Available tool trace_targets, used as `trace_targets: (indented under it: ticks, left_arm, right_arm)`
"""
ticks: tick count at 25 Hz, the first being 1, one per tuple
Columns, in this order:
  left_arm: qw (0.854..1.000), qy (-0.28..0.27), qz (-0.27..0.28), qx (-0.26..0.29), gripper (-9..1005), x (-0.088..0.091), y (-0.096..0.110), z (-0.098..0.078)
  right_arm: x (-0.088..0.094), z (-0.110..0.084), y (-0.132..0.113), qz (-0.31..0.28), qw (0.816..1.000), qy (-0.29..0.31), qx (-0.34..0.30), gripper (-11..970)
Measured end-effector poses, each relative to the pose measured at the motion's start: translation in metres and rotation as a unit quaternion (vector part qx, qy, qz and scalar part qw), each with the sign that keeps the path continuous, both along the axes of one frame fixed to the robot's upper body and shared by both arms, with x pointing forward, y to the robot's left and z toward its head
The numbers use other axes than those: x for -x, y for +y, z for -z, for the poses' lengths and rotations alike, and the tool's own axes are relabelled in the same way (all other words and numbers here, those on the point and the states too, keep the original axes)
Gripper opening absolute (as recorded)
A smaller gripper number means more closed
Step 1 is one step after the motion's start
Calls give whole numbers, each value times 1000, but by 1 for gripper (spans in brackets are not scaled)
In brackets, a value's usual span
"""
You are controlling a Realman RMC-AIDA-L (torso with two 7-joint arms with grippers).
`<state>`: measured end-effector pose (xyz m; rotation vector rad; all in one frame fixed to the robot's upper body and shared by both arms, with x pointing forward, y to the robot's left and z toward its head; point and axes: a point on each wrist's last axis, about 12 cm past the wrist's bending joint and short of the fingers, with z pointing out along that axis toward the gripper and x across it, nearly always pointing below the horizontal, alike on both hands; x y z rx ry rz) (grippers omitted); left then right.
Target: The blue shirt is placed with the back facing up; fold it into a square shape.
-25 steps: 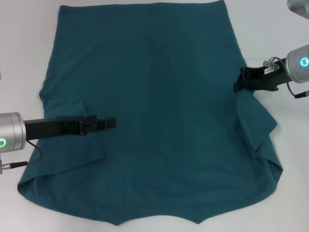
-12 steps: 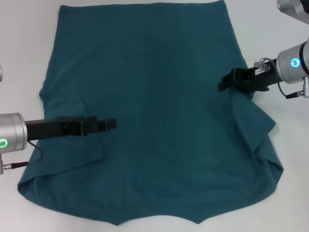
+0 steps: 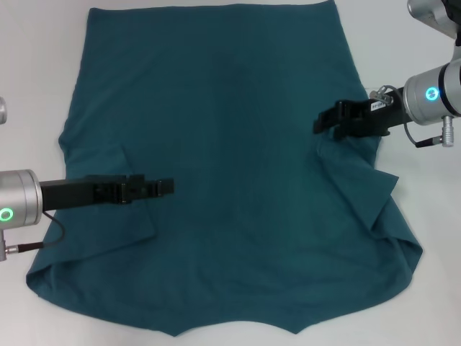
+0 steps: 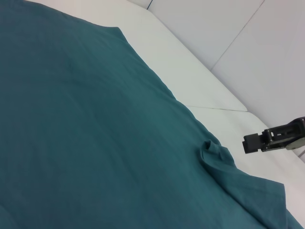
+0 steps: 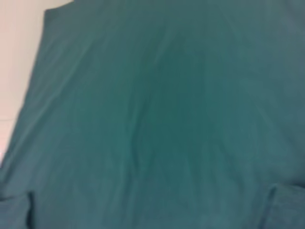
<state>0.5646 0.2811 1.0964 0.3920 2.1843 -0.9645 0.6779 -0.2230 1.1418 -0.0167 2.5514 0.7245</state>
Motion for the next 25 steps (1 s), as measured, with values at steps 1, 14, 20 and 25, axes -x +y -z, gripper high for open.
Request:
trace_targets:
  ticks: [1,14,20,25]
  left_arm:
    - [1000,0,0,0,823,0,0,0]
    - [1000,2,-3,2,823,0,1,-1]
    - [1000,2,-4,3,823,-1,0,0]
    - [1000,1,-4,5,823,-1,-1,-1]
  right_arm:
    - [1,0,1,-7,1000,-1,-9,470]
    - [18,-21,-62,-30,998,21,53,465]
    - [32,-1,-77,-34,997,28,65,464]
    - [36,11,-74,-29,997,30,63,464]
